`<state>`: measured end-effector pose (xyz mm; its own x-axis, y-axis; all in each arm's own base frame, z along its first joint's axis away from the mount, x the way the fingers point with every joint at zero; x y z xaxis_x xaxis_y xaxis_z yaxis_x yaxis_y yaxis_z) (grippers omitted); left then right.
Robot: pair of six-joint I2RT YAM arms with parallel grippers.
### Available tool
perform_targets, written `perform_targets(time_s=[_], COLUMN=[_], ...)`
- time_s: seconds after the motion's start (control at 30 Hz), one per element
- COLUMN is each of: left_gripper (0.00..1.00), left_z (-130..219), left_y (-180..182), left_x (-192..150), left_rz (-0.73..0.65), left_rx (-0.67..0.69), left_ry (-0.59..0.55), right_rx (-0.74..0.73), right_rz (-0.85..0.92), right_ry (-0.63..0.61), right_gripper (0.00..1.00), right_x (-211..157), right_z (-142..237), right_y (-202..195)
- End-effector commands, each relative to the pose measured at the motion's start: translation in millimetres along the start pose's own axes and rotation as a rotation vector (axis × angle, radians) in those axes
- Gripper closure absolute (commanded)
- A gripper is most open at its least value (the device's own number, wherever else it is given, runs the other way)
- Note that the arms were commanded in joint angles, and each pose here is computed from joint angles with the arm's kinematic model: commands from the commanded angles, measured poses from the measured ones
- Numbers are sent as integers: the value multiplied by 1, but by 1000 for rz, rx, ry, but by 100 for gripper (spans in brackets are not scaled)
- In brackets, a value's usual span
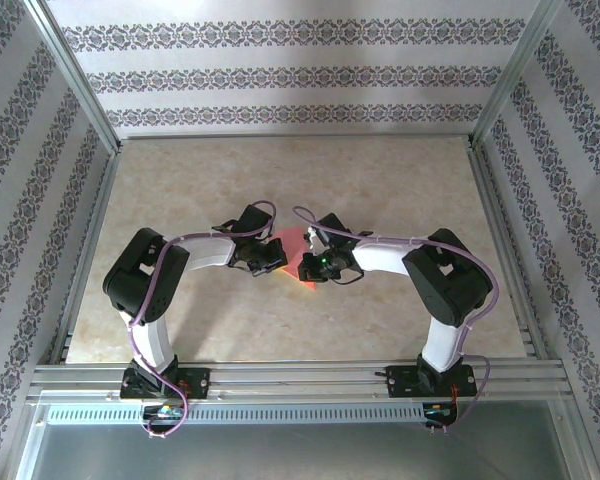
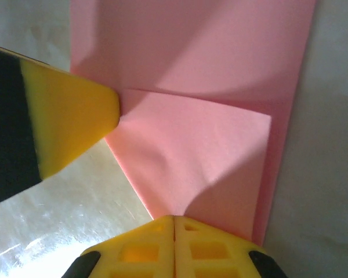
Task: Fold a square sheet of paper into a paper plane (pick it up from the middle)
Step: Third fold the triangle at the center of the table.
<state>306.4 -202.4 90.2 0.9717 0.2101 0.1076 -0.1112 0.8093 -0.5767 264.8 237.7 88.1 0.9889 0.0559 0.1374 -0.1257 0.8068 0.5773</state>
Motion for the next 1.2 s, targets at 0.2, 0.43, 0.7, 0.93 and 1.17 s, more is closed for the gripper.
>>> perform_targets(time_s=[0.2,0.43,0.7,0.93,1.17], left_gripper=[96,96,89,68,49], left_z=[-18,-17,13,67,86], left_y=[44,40,-15,-44,-9], left_x=[-23,-21,5,24,14], left_rz=[62,55,-18,-29,81], left_rx=[256,242,38,-76,-118], left_ry=[92,90,24,-122,-191], right_rx=[-38,-47,-27,-50,27], right_rz=[-35,-3,73,80,124], right_ry=[67,77,-190,-405,-327], right_gripper=[92,91,82,57,59], right_x=[-35,-63,-43,-24,-6], right_z=[5,27,74,104,89], right_y=[-28,-38,-19,-5,19])
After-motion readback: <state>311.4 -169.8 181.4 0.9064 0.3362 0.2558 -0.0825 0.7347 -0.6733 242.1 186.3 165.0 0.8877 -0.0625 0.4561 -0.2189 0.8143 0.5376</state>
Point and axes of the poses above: each hand's point on the last joint's axis, 136 mm out from that joint toward the fingers, its own z axis back along the fingers, its own y axis along the line the jaws close on, x = y × z, the point moved 9 cm from there along z, back along the fingers, and after that the axes turned 4 degrees about -z, right-handed, at the moved point
